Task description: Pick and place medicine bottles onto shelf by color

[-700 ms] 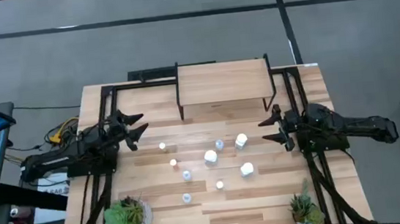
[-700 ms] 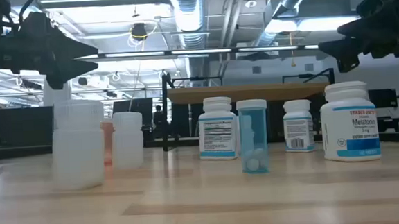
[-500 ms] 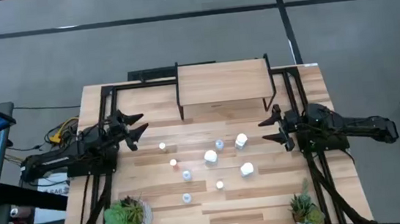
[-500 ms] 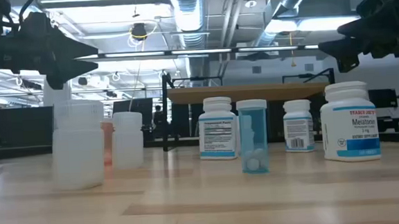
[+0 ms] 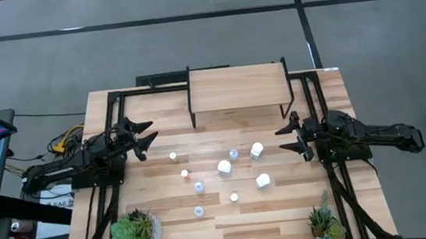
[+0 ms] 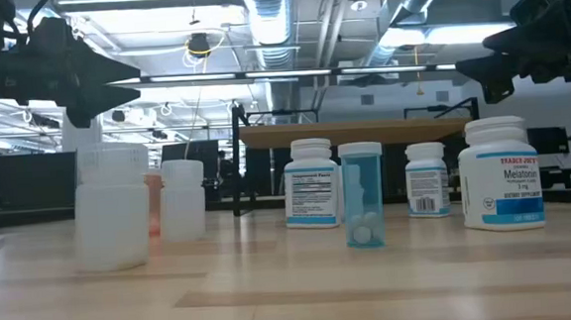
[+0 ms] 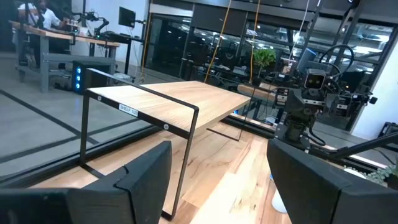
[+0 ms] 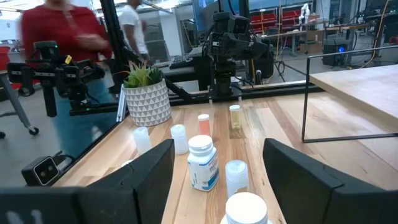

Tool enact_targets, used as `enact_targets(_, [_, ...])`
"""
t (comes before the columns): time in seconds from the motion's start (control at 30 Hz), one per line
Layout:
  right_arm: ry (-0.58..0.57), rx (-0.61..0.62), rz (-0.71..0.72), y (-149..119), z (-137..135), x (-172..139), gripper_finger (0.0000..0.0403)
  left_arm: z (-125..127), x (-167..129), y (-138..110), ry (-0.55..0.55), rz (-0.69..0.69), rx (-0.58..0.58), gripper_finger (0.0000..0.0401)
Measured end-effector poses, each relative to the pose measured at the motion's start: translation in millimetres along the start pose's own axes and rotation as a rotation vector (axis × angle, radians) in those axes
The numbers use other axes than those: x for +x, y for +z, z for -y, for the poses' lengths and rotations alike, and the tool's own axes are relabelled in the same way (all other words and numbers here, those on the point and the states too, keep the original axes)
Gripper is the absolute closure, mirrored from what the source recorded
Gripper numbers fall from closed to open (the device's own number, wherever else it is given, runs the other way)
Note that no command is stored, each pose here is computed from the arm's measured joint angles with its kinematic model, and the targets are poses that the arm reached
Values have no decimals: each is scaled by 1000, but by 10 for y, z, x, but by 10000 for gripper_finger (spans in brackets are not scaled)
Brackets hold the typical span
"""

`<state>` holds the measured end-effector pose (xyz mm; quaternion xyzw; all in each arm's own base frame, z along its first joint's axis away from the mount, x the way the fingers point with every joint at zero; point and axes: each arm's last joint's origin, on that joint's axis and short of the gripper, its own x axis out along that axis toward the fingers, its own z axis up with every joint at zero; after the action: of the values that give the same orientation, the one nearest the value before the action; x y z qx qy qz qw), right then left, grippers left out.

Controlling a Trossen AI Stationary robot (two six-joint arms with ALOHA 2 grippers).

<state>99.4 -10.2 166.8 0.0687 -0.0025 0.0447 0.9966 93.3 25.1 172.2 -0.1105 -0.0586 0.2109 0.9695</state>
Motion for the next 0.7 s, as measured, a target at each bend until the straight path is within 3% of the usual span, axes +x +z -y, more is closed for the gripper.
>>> enact_targets(0.7, [0, 0, 0, 0, 0, 0, 132, -4, 0, 1, 13, 3, 0, 150])
